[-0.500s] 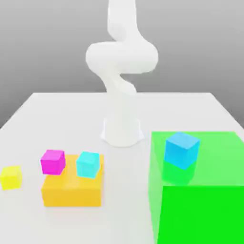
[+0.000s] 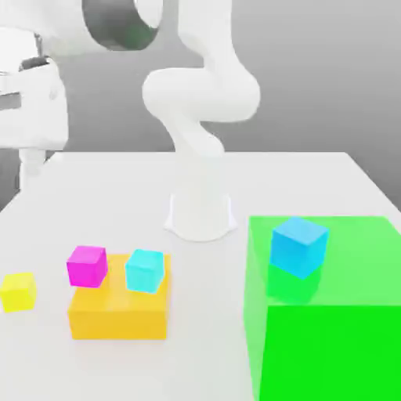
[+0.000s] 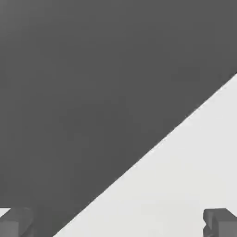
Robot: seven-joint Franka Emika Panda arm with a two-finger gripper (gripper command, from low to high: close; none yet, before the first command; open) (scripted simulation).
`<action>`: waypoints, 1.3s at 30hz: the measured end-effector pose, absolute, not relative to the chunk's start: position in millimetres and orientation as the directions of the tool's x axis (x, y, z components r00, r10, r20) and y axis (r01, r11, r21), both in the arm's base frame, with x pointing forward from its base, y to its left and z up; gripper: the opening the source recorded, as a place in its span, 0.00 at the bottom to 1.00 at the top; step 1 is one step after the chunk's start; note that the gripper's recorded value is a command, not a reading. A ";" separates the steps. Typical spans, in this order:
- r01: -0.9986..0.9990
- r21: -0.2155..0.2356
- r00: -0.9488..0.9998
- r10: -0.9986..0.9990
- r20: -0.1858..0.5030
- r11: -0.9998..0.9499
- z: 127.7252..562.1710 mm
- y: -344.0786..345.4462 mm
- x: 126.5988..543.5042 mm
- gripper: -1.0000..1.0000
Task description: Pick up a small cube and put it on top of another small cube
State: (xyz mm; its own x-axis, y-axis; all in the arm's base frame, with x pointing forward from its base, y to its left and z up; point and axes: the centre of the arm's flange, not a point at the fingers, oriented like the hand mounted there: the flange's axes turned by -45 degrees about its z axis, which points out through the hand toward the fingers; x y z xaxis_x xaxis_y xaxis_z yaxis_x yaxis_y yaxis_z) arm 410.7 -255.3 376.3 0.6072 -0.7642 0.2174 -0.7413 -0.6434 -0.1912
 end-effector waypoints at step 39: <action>-0.999 -0.045 0.003 -0.998 -0.063 0.000 283.4 -250.2 302.8 0.00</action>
State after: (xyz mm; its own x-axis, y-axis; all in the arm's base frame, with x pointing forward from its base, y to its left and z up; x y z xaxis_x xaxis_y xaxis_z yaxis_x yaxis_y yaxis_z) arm 302.8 -250.2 283.4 0.0032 -0.9980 -0.0634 -0.9990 -0.0003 -0.0452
